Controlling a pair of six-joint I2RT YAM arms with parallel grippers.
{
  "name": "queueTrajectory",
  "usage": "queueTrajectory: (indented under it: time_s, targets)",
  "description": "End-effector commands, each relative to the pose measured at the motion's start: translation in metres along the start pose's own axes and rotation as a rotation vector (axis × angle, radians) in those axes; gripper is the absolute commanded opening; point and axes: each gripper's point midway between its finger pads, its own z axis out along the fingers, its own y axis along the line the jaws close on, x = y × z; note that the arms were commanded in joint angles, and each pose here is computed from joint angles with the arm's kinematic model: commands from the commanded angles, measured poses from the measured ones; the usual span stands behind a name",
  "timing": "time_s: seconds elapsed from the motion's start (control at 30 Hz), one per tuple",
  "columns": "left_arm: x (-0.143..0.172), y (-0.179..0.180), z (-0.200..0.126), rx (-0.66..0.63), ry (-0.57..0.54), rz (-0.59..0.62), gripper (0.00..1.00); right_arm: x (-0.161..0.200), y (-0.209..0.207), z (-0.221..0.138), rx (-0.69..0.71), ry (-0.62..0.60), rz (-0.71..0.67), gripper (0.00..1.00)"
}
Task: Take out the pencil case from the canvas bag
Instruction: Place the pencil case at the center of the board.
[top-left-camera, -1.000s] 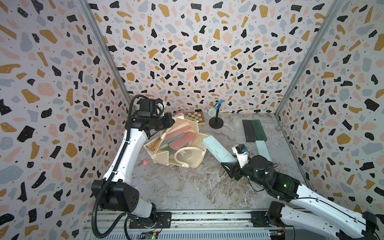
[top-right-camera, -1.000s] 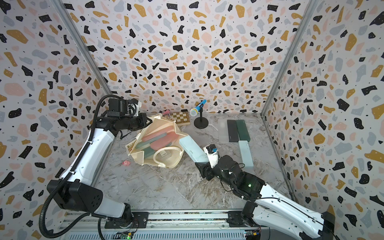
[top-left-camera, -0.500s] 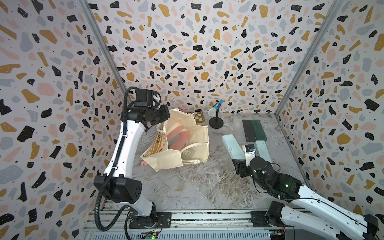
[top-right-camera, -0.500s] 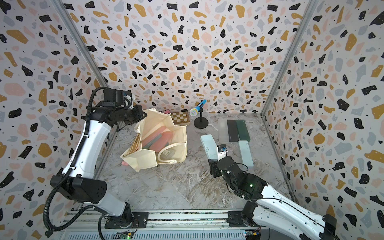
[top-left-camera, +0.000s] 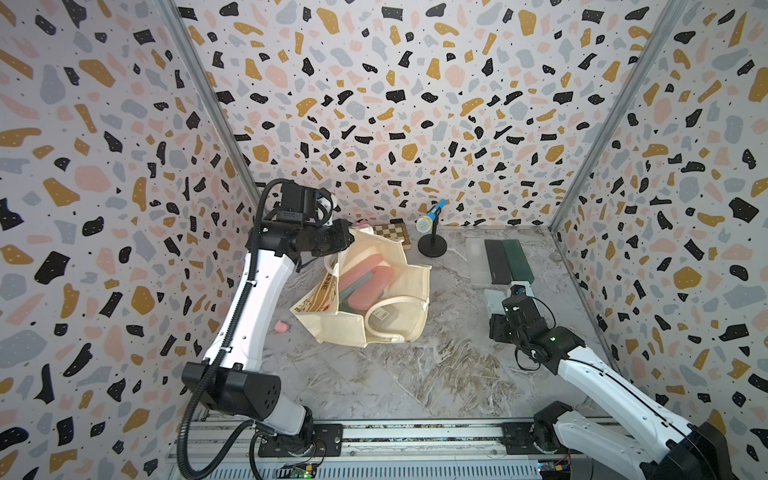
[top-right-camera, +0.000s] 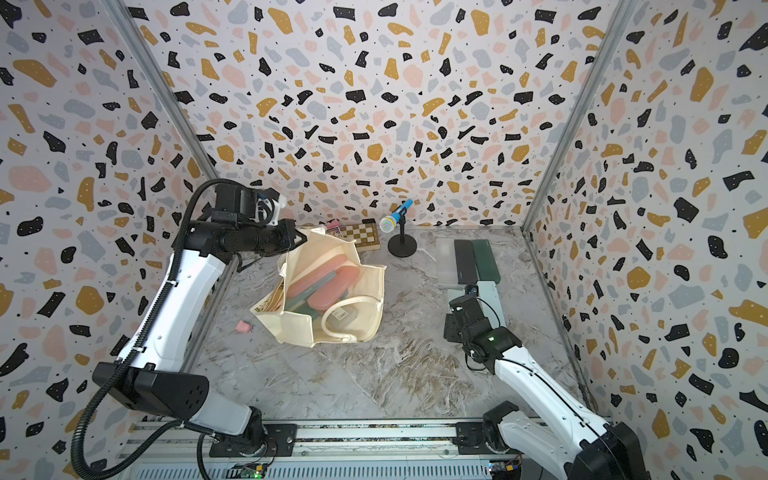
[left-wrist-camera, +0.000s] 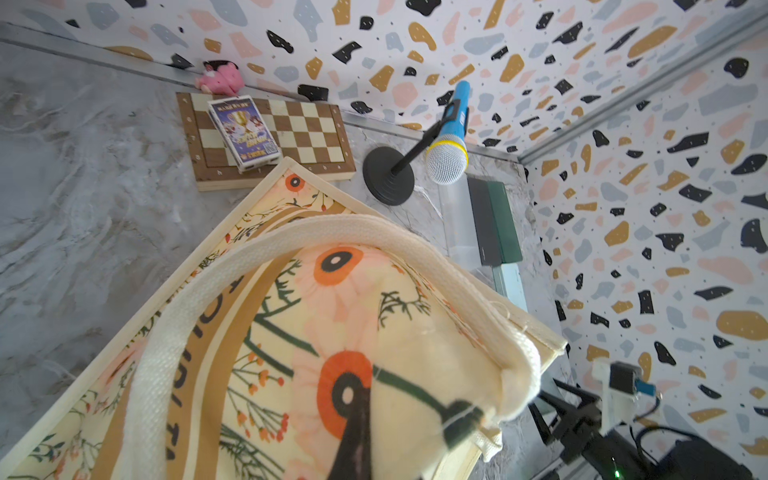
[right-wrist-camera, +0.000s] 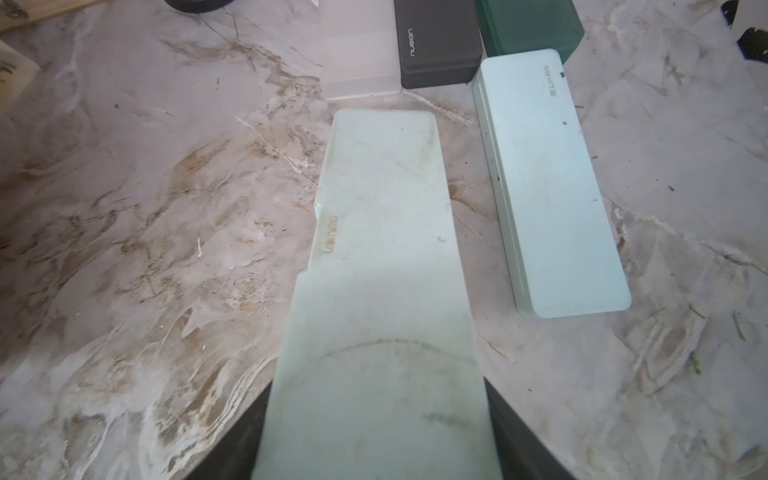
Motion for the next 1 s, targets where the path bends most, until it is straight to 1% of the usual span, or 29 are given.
queueTrajectory:
  time_s: [0.0, 0.13, 0.3, 0.43, 0.83, 0.97]
  targets:
    - [-0.013, -0.030, -0.018, 0.127, -0.091, 0.099, 0.00, -0.009, 0.000, 0.005, -0.016, -0.013, 0.009, 0.55]
    - [0.003, -0.032, -0.012, 0.157, -0.063, 0.104, 0.00, -0.008, -0.012, 0.018, 0.034, 0.015, 0.005, 0.55]
    - [0.019, -0.032, -0.005, 0.196, -0.045, 0.104, 0.00, -0.009, -0.017, 0.031, 0.051, 0.049, -0.011, 0.55]
    - [0.029, -0.030, 0.001, 0.190, -0.018, 0.111, 0.00, -0.009, -0.021, 0.038, 0.069, 0.075, -0.033, 0.55]
    - [0.034, -0.027, 0.005, 0.191, 0.003, 0.123, 0.00, 0.012, -0.029, 0.062, 0.067, 0.195, -0.023, 0.55]
    - [0.035, -0.031, 0.004, 0.212, 0.005, 0.130, 0.00, 0.018, -0.033, 0.069, 0.076, 0.237, -0.013, 0.56]
